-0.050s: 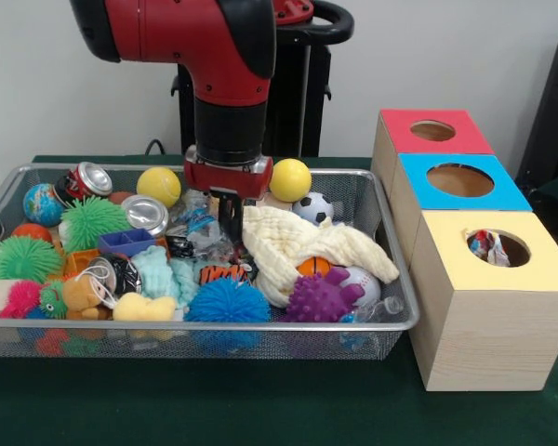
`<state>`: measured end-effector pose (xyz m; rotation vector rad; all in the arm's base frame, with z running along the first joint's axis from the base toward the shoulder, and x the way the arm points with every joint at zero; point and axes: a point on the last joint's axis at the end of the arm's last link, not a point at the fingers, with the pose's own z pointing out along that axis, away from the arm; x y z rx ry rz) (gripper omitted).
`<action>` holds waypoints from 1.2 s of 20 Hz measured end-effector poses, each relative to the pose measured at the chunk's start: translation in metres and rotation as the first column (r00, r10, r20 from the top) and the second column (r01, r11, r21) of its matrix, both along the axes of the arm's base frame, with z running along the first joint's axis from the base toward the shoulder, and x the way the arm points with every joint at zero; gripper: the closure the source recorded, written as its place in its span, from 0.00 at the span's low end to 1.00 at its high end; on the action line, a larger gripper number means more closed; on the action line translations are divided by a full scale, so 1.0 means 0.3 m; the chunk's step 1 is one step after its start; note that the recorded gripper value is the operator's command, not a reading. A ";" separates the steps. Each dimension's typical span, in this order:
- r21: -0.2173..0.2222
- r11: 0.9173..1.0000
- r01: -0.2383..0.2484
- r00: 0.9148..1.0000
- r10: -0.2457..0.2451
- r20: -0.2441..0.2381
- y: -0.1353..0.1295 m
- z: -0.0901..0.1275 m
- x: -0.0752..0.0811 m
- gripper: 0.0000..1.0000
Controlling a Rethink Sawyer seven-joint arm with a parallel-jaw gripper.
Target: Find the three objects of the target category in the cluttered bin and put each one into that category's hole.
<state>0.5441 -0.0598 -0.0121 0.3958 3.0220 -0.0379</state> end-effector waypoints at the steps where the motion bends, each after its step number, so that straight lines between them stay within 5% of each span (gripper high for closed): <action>1: 0.002 1.000 -0.003 1.000 0.003 0.007 0.005 -0.005 0.001 1.00; 7: 0.003 0.999 -0.038 0.999 0.038 0.032 0.025 -0.031 -0.008 1.00; 11: -0.027 0.994 -0.108 0.993 0.109 0.046 0.021 -0.036 -0.029 1.00; 17: -0.106 0.968 -0.228 0.972 0.233 0.036 -0.030 -0.019 -0.077 1.00; 24: -0.164 0.958 -0.235 0.970 0.243 0.031 -0.135 0.047 -0.073 1.00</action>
